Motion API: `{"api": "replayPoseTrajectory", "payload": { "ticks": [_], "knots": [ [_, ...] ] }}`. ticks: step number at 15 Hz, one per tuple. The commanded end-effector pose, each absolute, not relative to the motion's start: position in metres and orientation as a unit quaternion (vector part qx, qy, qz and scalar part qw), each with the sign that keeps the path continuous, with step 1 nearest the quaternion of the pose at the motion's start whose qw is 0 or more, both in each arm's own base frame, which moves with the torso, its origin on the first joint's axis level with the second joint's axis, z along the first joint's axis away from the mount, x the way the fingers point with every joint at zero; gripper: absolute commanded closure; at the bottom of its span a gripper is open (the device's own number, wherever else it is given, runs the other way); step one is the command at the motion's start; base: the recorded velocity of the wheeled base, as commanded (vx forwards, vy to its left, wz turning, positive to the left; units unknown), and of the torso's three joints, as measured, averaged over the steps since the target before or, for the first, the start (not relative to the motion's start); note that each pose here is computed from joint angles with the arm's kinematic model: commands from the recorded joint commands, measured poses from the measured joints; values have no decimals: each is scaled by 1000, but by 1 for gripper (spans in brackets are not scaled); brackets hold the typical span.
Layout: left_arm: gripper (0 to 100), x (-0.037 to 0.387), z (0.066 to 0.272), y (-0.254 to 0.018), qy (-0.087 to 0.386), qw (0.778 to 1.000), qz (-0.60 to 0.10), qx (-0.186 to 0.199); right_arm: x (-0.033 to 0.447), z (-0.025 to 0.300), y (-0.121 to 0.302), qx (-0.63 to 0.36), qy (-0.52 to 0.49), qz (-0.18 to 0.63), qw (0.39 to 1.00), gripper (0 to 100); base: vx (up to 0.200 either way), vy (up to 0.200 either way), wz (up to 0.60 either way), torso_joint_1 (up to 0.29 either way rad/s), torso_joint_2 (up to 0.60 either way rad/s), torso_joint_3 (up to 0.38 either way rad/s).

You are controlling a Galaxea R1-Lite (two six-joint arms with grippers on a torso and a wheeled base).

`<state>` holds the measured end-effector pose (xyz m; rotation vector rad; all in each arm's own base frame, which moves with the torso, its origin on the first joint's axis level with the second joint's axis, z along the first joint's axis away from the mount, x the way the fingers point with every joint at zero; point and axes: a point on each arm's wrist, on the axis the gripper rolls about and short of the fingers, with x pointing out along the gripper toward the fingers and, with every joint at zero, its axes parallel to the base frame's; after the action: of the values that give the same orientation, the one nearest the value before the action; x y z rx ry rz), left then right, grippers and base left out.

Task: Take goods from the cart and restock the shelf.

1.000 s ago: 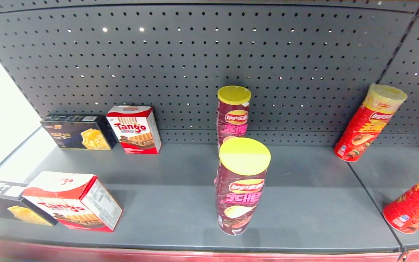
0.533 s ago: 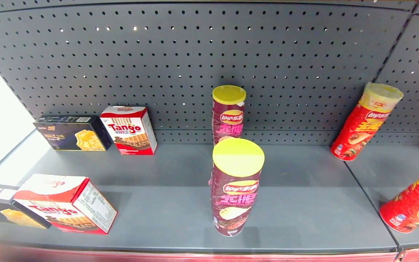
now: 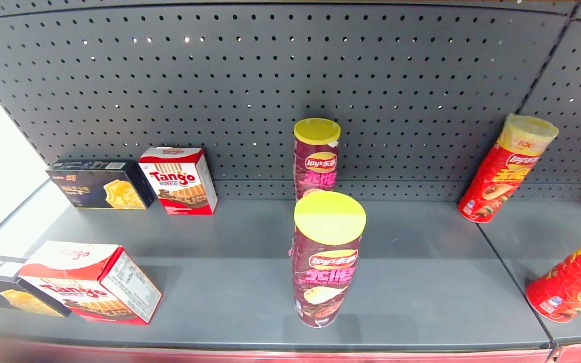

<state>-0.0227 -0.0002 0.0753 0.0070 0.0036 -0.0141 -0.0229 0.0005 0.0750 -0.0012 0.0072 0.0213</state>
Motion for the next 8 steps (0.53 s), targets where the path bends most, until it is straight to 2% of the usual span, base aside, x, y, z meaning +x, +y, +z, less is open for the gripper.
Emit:
{"api": "replayPoseTrajectory", "payload": {
  "ticks": [1,8],
  "knots": [
    [0,-23,75,0,2,1000,-6,1,-23,75,0,-1,5,12,1000,0,0,0,0,0,0,0],
    [0,-23,75,0,2,1000,-5,0,-23,75,0,-1,5,12,1000,0,0,0,0,0,0,0]
  ]
}}
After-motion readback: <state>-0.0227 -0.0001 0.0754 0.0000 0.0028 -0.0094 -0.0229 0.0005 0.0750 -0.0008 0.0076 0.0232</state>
